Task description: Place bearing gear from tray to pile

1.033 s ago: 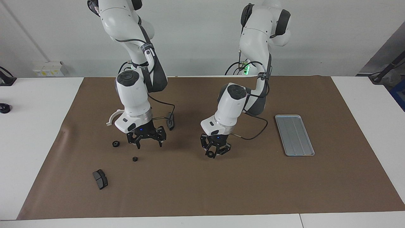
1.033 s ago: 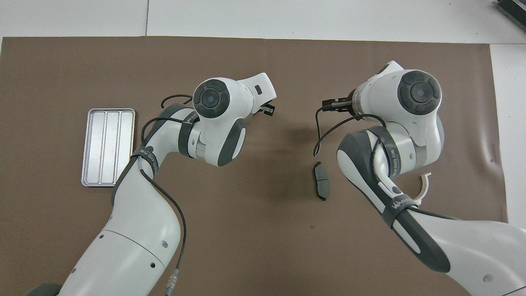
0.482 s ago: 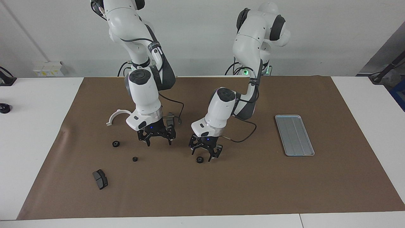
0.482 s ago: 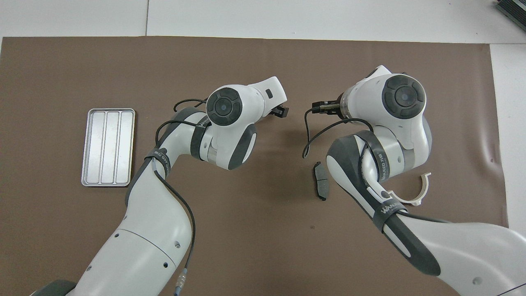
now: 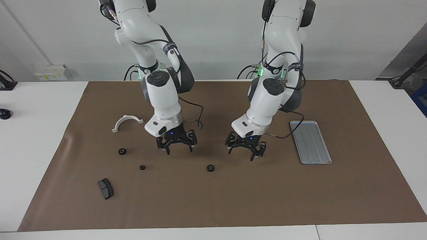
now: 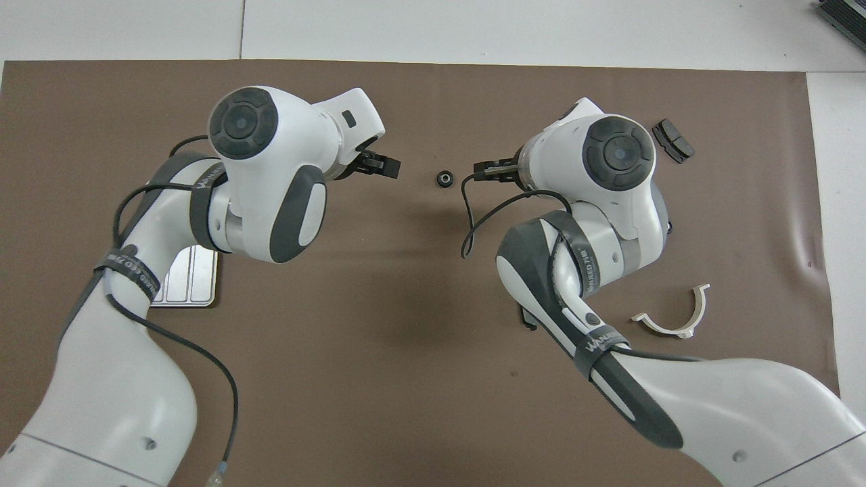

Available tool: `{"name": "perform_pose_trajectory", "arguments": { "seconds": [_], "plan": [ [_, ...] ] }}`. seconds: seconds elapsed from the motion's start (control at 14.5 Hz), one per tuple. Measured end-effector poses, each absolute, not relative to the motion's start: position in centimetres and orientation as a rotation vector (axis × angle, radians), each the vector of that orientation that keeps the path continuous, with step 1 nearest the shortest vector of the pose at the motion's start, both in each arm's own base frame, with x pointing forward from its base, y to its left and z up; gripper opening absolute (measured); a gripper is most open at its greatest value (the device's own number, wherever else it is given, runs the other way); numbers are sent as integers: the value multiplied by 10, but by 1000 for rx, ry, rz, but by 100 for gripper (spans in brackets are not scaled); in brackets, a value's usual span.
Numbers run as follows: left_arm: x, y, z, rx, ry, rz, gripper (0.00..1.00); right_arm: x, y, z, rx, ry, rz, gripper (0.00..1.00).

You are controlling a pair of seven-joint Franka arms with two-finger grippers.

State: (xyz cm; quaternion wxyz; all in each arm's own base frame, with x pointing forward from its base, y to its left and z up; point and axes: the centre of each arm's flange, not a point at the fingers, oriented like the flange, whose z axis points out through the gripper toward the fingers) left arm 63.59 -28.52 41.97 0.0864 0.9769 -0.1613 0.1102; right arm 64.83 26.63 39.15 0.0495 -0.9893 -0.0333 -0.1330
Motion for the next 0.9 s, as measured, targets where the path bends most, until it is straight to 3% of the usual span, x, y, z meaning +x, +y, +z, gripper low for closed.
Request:
{"name": "perform_pose_trajectory", "arguments": {
  "seconds": [0.34,0.9],
  "plan": [
    [614,-158,505,3000,-427,153,100,668,345,330,-3024,-193,-434,100],
    [572,-33,587,3068,-288,75,100,668,364,286,-3068,-330,-476,100]
  ]
}}
